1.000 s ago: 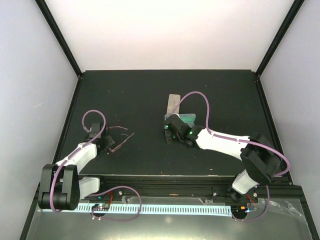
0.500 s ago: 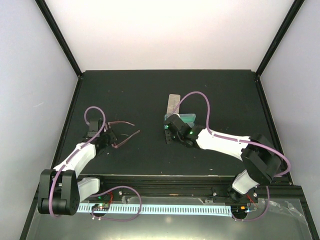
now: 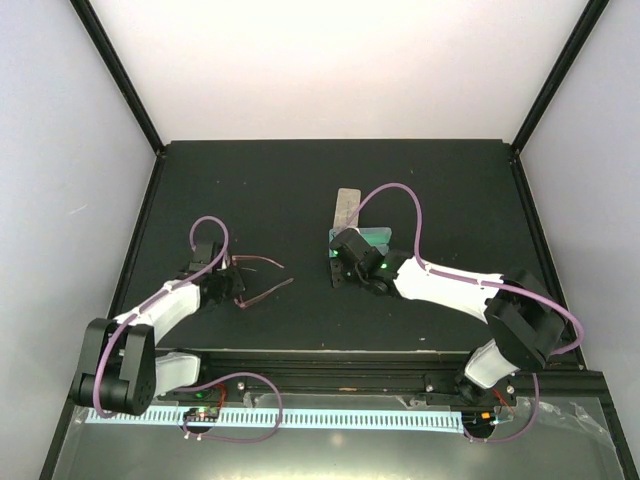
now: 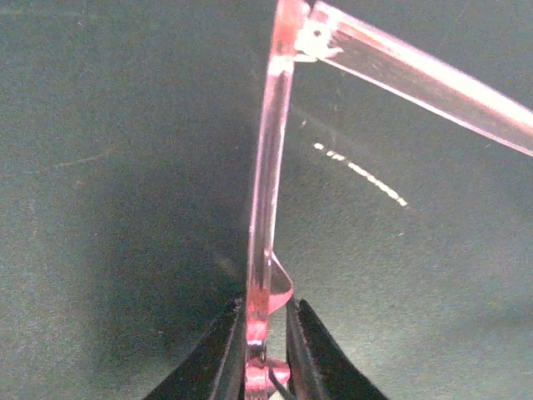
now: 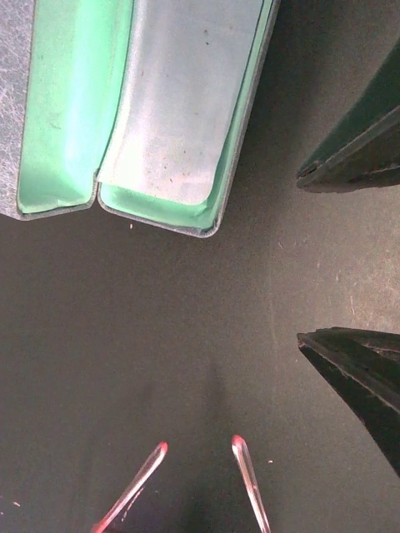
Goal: Organize the sunglasses
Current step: Place the sunglasses at the center of the board, then pick up the sunglasses from the center of the board.
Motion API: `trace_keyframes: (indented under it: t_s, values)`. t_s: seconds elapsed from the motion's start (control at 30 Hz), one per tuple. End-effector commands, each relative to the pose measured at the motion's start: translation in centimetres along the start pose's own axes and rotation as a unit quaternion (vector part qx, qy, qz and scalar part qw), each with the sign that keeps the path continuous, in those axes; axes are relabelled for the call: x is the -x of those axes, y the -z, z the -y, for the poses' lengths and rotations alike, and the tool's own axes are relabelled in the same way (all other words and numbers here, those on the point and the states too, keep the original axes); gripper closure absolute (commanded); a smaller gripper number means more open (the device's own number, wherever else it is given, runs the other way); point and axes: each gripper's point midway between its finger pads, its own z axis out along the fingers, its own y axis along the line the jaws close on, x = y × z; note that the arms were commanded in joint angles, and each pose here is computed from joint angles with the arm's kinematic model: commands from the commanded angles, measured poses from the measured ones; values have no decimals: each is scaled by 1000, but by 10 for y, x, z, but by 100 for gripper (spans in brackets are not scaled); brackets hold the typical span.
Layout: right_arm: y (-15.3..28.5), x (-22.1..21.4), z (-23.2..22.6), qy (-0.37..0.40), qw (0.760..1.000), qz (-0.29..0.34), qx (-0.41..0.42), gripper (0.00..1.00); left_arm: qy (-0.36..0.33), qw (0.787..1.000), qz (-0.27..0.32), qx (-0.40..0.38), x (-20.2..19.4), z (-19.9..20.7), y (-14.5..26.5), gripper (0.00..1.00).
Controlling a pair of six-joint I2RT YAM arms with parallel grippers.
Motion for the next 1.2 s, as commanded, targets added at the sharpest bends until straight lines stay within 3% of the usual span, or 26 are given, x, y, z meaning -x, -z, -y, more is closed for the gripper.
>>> trace_keyframes:
  t_s: [0.0, 0.17, 0.3, 0.57, 0.8, 0.9, 1.03, 1.17]
  values:
    - [4, 3, -5, -7, 1000, 10, 11, 54, -17, 999, 3, 29, 8, -1, 1, 85]
    - [4, 3, -5, -7, 1000, 11, 11, 54, -25, 999, 6, 48, 19, -2, 4, 70]
    - [5, 4, -4, -6, 1000, 12, 9, 54, -28, 998, 21, 54, 29, 1, 11, 69]
    - [4, 4, -4, -5, 1000, 12, 8, 53, -25, 998, 17, 61, 30, -1, 8, 77]
    - [5, 5, -4, -5, 1000, 13, 8, 54, -25, 998, 1, 65, 24, -4, 0, 98]
    - [8, 6, -5, -6, 1000, 15, 12, 54, -31, 998, 5, 52, 27, 3, 2, 98]
    - [20, 11, -12, -4, 999, 24, 33, 54, -59, 998, 25, -8, 35, 31, 17, 98]
    - [45, 26, -26, 2, 996, 52, 77, 54, -122, 983, 22, -136, 27, 90, 40, 98]
